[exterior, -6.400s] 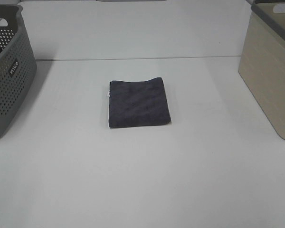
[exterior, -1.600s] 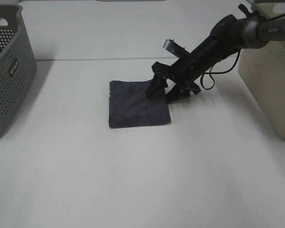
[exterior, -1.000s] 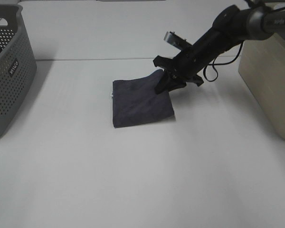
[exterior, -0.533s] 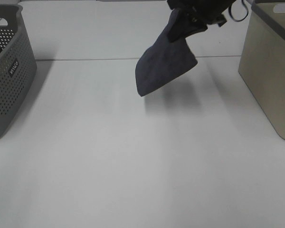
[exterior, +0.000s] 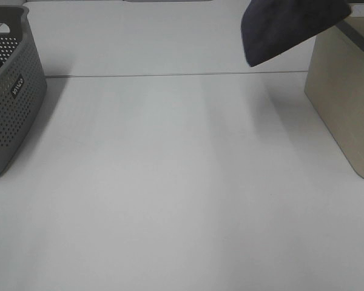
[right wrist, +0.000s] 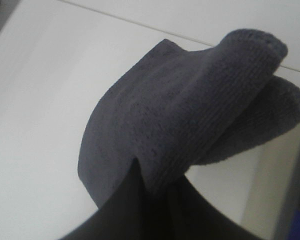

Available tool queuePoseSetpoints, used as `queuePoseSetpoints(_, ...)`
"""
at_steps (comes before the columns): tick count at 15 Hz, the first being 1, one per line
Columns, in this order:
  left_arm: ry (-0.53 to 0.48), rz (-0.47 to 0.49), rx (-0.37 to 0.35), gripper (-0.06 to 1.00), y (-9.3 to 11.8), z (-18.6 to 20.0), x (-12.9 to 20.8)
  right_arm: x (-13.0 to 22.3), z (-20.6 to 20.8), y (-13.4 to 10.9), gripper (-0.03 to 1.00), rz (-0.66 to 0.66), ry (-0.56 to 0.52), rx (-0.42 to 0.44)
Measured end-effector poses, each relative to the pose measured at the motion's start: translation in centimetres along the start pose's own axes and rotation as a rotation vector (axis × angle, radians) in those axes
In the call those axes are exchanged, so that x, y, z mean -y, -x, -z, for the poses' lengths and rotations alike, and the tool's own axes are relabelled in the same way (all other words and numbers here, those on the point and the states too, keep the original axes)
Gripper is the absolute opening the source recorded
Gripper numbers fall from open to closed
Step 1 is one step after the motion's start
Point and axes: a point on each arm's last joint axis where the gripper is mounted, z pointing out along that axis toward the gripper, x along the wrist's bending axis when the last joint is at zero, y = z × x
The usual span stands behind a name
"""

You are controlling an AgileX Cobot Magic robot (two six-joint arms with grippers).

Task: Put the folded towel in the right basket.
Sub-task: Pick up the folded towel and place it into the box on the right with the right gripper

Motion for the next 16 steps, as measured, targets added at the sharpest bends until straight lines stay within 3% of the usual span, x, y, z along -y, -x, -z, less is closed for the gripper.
queuePoseSetpoints(4,0.000,0.000,0.000,0.98,0.0,0.0,0.0,2.0,4.6,7.5,0.06,-0.189,0.059,0.157)
queuePoseSetpoints(7,0.000,0.000,0.000,0.98,0.0,0.0,0.0,3.7,5.1,11.0,0.06,-0.287,0.065,0.228)
queuePoseSetpoints(9,0.000,0.000,0.000,0.98,0.0,0.0,0.0,4.7,3.9,12.7,0.06,-0.343,0.055,0.261)
queuePoseSetpoints(14,0.000,0.000,0.000,0.98,0.0,0.0,0.0,7.4,-3.0,16.0,0.06,-0.420,-0.095,0.282)
queuePoseSetpoints(16,0.000,0.000,0.000,0.98,0.0,0.0,0.0,7.9,-4.6,16.6,0.13,-0.443,-0.125,0.275)
